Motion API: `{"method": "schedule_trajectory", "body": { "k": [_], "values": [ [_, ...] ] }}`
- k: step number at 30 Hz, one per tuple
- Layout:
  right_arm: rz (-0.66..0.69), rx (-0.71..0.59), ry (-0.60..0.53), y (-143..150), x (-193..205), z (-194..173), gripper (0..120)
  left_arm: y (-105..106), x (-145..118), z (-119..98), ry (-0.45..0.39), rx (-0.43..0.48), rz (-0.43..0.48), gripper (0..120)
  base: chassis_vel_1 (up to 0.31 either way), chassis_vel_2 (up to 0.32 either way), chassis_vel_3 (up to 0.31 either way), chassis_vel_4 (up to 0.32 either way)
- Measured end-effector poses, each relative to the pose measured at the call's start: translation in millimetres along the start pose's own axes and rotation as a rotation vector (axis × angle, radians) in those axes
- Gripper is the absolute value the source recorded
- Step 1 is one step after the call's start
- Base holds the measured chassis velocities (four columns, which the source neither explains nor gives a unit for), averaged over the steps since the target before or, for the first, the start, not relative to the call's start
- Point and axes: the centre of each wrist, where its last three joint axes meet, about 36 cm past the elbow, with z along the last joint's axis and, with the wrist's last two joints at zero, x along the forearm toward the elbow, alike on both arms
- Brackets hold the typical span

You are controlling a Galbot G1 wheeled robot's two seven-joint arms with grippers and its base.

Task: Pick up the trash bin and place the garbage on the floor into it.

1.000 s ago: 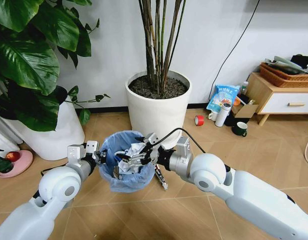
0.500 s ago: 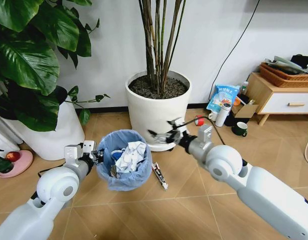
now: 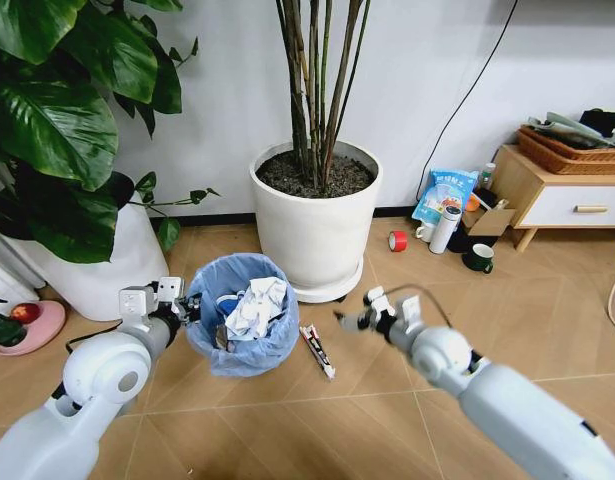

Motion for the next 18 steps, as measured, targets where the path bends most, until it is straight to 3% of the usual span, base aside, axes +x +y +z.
{"method": "schedule_trajectory", "body": {
  "k": [11,18],
  "values": [
    [-0.025,-0.025,0.033,45,-75,40,100,1,3,-4,-0.006,-0.011,0.008,0,0.0,0.0,0.0,0.0],
    [0.001,-0.048,0.071,44,-101,51,100,0,4,-3,-0.007,-0.01,0.012,0,0.0,0.0,0.0,0.0]
  ]
}}
